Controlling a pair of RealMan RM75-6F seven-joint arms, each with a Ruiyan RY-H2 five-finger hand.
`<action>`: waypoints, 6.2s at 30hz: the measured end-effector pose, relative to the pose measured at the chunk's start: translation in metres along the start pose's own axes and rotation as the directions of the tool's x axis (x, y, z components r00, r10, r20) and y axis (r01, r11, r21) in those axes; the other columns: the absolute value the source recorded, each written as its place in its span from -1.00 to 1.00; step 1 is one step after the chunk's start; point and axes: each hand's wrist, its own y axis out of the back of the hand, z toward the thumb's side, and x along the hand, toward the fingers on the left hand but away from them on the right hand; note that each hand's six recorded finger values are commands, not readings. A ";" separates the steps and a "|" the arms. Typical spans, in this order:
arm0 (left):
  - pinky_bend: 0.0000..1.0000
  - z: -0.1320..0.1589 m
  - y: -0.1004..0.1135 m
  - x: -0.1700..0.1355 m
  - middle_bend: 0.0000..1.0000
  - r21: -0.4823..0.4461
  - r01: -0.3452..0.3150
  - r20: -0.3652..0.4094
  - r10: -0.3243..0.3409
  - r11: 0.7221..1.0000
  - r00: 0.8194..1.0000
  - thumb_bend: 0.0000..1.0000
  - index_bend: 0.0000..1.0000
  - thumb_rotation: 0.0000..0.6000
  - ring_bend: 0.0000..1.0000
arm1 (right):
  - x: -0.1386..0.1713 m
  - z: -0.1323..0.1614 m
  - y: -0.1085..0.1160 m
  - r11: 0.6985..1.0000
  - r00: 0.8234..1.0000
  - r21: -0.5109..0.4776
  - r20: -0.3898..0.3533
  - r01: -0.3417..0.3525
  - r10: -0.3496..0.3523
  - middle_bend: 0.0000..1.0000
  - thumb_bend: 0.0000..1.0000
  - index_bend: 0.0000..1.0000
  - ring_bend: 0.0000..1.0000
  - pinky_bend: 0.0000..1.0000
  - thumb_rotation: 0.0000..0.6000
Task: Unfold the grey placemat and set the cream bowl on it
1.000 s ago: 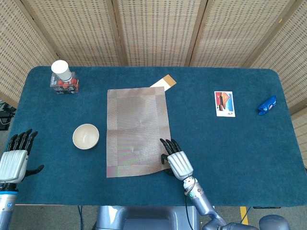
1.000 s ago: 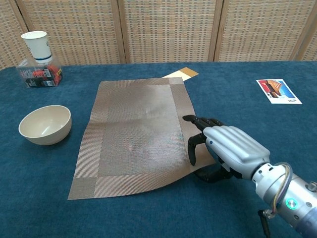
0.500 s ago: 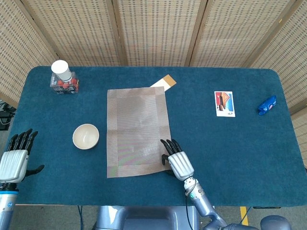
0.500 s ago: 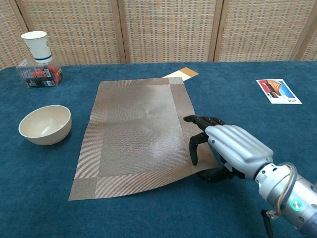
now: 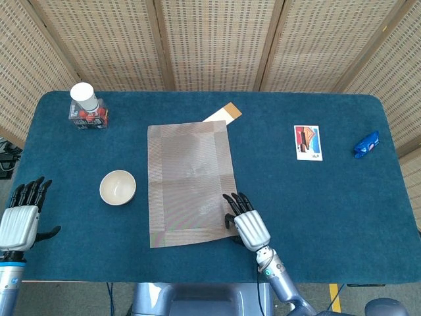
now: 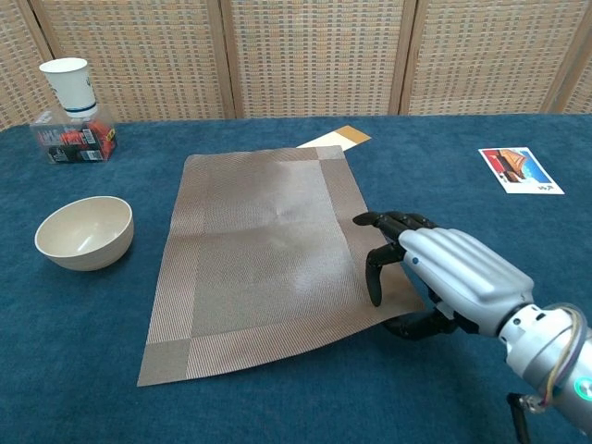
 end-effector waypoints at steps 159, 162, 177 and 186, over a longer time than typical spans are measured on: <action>-1.00 0.353 -0.104 0.158 -1.00 0.351 -0.045 0.509 -0.151 0.935 0.847 -0.04 0.27 1.00 -1.00 | 0.161 -0.189 0.274 0.893 0.844 -0.042 0.350 0.448 -0.407 -1.00 -0.55 -0.57 -1.00 -1.00 1.00; -1.00 0.353 -0.104 0.159 -1.00 0.348 -0.051 0.509 -0.143 0.936 0.849 -0.04 0.32 1.00 -1.00 | 0.161 -0.189 0.274 0.894 0.844 -0.042 0.350 0.446 -0.405 -1.00 -0.55 -0.55 -1.00 -1.00 1.00; -1.00 0.350 -0.094 0.154 -1.00 0.301 -0.073 0.522 -0.101 0.951 0.847 -0.04 0.52 1.00 -1.00 | 0.160 -0.187 0.272 0.901 0.851 -0.038 0.349 0.432 -0.393 -1.00 -0.55 -0.54 -1.00 -1.00 1.00; -1.00 0.331 -0.069 0.130 -1.00 0.252 -0.086 0.553 -0.071 0.964 0.830 -0.04 0.54 1.00 -1.00 | 0.161 -0.183 0.272 0.902 0.853 -0.028 0.340 0.430 -0.396 -1.00 -0.55 -0.54 -1.00 -1.00 1.00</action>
